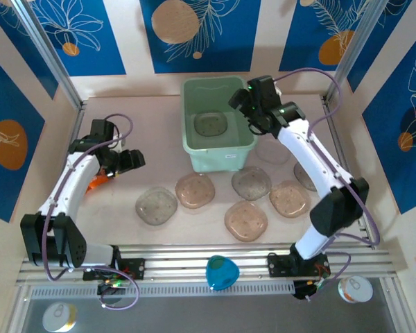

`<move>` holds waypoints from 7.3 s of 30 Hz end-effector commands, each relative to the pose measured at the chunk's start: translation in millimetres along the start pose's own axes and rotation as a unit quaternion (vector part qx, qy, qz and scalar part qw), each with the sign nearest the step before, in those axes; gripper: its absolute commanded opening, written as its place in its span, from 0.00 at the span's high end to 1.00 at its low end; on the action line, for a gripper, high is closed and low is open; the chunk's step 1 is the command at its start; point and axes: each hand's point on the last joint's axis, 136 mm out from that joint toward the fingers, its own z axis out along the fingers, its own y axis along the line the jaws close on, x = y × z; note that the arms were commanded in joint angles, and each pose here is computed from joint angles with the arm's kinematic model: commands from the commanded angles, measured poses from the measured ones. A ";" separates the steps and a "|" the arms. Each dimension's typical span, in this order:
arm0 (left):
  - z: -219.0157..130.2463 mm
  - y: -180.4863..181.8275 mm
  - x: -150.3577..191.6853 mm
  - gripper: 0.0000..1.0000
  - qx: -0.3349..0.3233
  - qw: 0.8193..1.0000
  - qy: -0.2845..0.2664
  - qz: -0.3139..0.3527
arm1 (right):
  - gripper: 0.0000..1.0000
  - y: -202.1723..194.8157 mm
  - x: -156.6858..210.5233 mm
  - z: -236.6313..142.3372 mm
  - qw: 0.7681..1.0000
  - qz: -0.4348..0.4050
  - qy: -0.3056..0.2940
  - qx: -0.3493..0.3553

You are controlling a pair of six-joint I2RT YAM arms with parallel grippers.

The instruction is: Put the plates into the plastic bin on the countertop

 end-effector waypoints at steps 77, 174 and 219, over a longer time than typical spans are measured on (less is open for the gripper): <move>97.6 42.1 141.0 0.78 -0.036 0.979 0.150 -0.137 | 0.34 -85.4 51.1 -26.6 0.987 -0.038 0.111 -0.107; -142.1 -183.0 -43.0 0.30 0.194 0.945 -0.182 0.188 | 0.96 115.0 105.6 -70.6 0.889 -0.370 0.121 -0.241; 5.9 -197.2 -80.6 0.27 0.229 0.964 -0.047 0.128 | 1.00 25.4 47.2 105.9 0.895 0.411 -0.046 0.166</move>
